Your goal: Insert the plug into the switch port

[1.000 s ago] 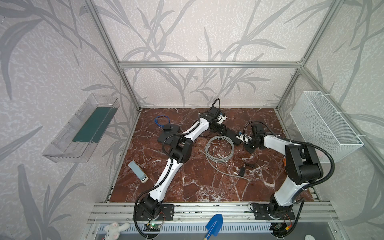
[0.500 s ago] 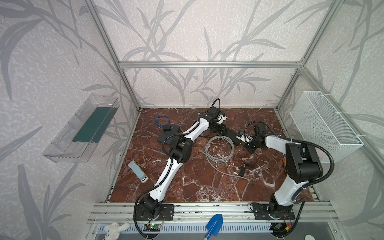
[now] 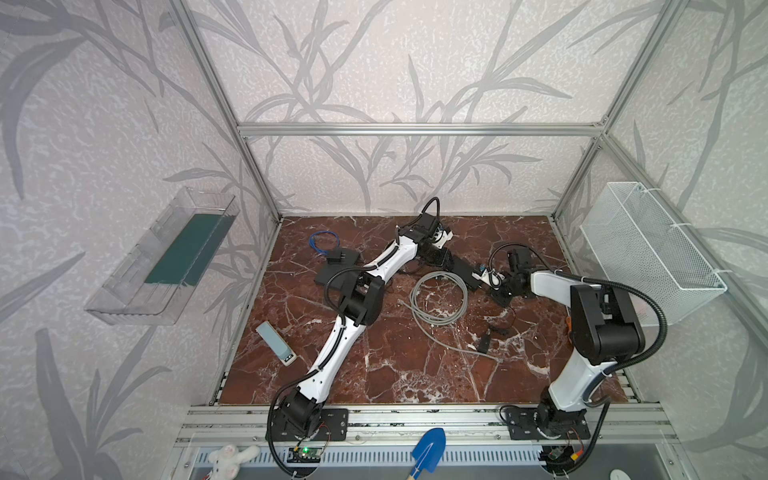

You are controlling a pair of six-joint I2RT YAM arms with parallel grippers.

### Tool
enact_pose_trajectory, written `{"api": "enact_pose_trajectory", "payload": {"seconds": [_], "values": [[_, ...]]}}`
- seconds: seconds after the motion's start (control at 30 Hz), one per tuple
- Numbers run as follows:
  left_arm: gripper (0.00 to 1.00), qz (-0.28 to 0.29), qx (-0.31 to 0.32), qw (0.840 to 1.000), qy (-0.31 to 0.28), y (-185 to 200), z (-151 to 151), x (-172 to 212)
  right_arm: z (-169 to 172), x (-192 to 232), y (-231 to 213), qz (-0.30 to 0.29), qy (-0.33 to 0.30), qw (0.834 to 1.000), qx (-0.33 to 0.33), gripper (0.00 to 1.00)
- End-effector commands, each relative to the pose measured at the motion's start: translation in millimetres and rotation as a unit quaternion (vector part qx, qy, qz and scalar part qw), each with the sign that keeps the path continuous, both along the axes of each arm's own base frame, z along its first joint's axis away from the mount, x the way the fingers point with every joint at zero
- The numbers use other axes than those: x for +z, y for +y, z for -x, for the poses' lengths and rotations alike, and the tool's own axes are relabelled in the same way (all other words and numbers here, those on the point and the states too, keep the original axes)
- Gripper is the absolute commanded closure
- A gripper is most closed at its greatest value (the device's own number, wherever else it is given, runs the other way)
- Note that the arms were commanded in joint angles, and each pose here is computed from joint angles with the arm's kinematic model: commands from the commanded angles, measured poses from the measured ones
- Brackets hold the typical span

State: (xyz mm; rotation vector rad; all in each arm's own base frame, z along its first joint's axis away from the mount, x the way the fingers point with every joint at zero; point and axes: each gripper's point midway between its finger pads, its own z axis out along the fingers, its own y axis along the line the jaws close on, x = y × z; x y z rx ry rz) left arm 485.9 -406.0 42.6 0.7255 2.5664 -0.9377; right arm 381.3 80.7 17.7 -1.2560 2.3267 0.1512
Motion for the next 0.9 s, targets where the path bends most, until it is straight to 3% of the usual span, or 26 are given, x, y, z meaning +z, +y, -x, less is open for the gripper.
{"api": "enact_pose_trajectory", "payload": {"seconds": [0.0, 0.17, 0.37, 0.63, 0.87], "values": [[0.59, 0.027, -0.061, 0.997, 0.031, -15, 27, -8, -6, 0, 4, -0.008, -0.002, 1.0, 0.0, 1.0], [0.59, 0.049, -0.105, 0.993, 0.033, -20, 39, -6, -21, 14, 12, -0.009, -0.014, 1.0, -0.001, 1.0], [0.59, 0.05, -0.114, 0.992, 0.032, -20, 42, -5, -26, 24, 23, -0.011, -0.029, 0.999, 0.019, 1.0], [0.6, -0.018, -0.059, 0.998, 0.013, 12, 18, -5, -16, 16, 18, -0.003, 0.004, 1.0, 0.016, 1.0], [0.57, -0.019, -0.037, 0.999, -0.019, 27, 8, 39, -13, 30, 8, -0.022, 0.012, 0.999, -0.028, 1.0]]}}
